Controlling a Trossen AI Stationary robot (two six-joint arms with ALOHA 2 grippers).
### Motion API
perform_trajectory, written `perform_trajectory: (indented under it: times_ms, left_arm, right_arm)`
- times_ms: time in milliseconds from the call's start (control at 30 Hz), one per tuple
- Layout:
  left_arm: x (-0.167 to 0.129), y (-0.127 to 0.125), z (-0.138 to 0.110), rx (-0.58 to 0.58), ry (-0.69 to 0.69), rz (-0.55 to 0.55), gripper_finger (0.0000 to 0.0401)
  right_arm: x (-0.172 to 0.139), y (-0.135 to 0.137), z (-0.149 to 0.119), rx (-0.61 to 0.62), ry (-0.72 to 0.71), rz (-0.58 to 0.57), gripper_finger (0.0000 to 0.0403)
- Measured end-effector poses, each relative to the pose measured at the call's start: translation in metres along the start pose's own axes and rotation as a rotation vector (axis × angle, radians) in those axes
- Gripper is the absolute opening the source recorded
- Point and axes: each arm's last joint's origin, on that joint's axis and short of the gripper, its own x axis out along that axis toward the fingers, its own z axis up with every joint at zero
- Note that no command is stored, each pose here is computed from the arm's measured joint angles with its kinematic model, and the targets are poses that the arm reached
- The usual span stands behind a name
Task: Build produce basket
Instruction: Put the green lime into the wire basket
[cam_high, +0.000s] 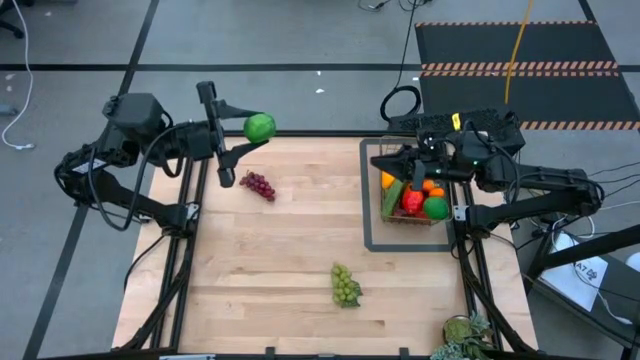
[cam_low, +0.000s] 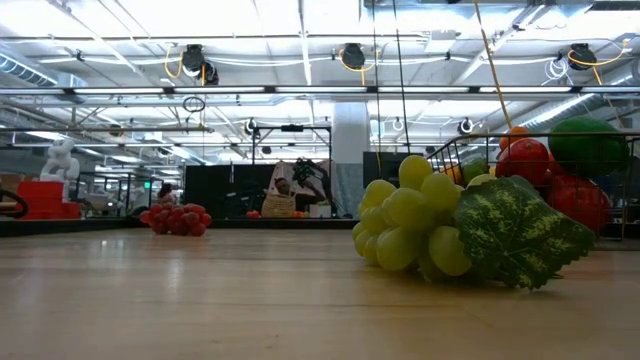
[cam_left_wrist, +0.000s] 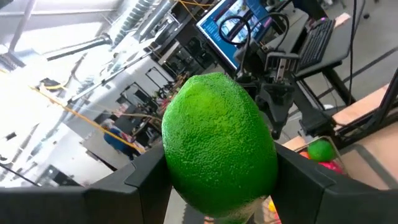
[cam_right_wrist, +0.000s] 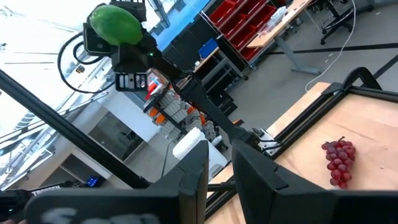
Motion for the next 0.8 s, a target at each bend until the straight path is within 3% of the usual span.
perform_trajectory:
  times_ms: [133,367,800]
  left_arm:
    - [0.0,0.0,0.0,-0.084,0.0,0.0,0.0225]
    - [0.0,0.0,0.0,-0.327,0.0,0.0,0.0225]
    - [0.0,-0.0001,0.0,-1.021,0.0,-0.003,0.0225]
  right_arm:
    - [0.0007,-0.0003,-0.0003,0.0,0.002,-0.002,0.0063]
    - [0.0005,-0.0002,-0.0002,0.0,0.001,-0.001,0.0063]
    - [0.0006,-0.0002,-0.0003,0.0,0.002,0.0,0.0063]
